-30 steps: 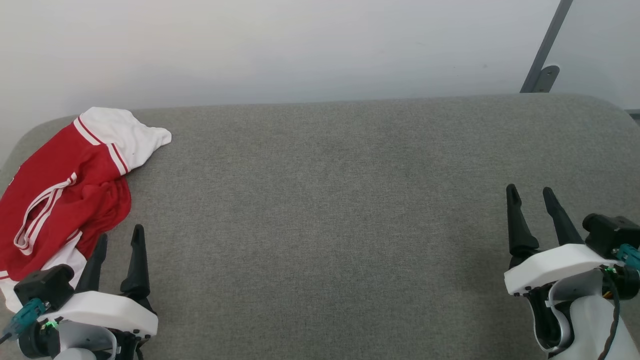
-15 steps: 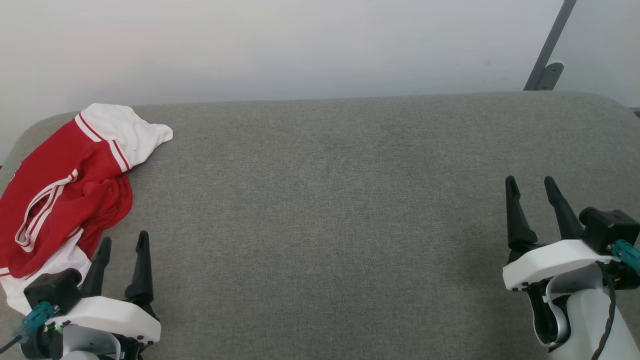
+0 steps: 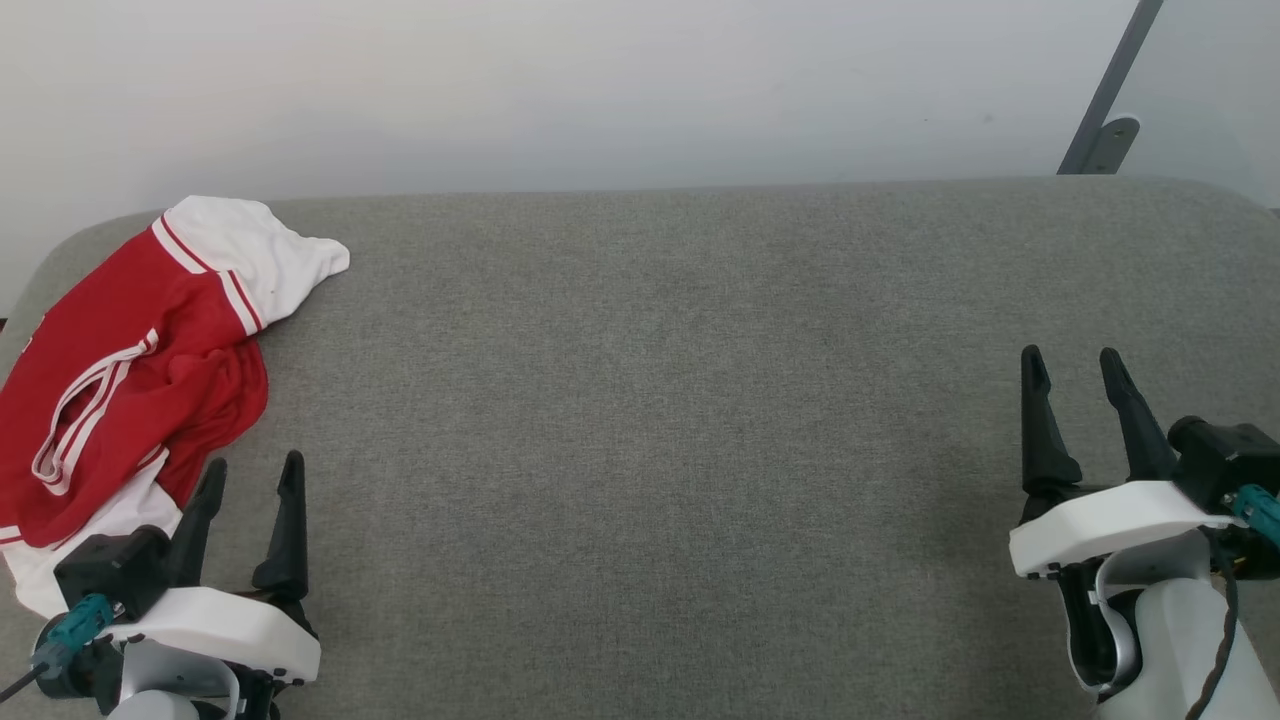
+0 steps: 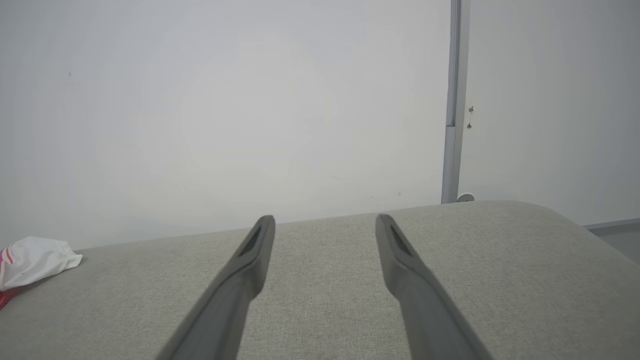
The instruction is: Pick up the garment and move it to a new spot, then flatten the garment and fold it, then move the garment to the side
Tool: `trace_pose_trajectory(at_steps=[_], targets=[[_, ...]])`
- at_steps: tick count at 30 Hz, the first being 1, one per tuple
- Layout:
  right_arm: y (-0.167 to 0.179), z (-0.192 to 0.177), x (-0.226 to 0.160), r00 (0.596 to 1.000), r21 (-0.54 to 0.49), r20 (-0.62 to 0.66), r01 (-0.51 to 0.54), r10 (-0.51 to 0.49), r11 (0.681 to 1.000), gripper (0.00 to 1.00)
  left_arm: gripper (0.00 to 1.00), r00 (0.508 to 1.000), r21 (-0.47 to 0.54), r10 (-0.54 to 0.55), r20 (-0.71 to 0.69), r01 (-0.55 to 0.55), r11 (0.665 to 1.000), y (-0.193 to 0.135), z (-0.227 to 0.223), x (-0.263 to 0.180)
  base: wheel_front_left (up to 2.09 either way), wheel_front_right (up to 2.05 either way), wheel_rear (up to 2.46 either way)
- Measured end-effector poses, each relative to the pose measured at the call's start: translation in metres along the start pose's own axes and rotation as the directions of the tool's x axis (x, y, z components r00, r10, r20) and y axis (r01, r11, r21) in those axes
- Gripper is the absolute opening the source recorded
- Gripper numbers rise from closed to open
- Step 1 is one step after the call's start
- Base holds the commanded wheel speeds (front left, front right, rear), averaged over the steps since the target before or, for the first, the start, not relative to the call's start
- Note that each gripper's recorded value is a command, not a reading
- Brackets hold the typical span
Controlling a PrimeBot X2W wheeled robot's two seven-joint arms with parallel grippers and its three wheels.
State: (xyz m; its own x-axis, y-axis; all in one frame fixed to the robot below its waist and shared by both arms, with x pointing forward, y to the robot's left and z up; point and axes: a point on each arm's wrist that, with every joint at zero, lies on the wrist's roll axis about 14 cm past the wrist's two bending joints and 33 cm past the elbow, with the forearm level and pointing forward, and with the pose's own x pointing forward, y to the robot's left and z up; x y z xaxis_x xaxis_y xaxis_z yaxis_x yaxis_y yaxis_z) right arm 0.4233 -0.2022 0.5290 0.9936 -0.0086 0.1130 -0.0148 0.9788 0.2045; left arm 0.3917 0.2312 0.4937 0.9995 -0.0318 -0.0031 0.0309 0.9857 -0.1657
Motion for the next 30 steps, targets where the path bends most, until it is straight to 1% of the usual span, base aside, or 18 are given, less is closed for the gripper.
trace_pose_trajectory(at_steps=[13,18,22,25,27,30], targets=[[0.007,-0.001,0.005,1.000,-0.053,0.010,-0.025,0.026,0.998,1.00,1.00,1.000,0.050,-0.016,0.010,0.016,0.999,0.000,0.002,0.000,0.00,0.00,0.00],[0.024,-0.006,0.013,0.997,-0.078,0.003,-0.076,0.076,0.994,1.00,1.00,0.999,0.081,0.035,0.033,-0.038,0.996,0.016,0.008,-0.008,0.00,0.00,0.00],[0.055,-0.018,0.021,0.987,-0.088,-0.019,-0.163,0.161,0.983,1.00,1.00,0.992,0.110,0.110,0.056,-0.115,0.987,0.037,0.014,-0.023,0.00,0.00,0.00],[0.084,-0.030,0.026,0.971,-0.077,-0.047,-0.238,0.235,0.968,1.00,1.00,0.980,0.101,0.186,0.064,-0.192,0.976,0.056,0.014,-0.042,0.00,0.00,0.00],[0.103,-0.036,0.030,0.958,-0.062,-0.059,-0.284,0.281,0.957,1.00,1.00,0.970,0.099,0.236,0.059,-0.241,0.966,0.068,0.011,-0.057,0.00,0.00,0.00],[0.136,-0.046,0.033,0.930,-0.041,-0.079,-0.363,0.359,0.931,1.00,1.00,0.949,0.088,0.309,0.063,-0.314,0.945,0.084,0.011,-0.079,0.00,0.00,0.00]])
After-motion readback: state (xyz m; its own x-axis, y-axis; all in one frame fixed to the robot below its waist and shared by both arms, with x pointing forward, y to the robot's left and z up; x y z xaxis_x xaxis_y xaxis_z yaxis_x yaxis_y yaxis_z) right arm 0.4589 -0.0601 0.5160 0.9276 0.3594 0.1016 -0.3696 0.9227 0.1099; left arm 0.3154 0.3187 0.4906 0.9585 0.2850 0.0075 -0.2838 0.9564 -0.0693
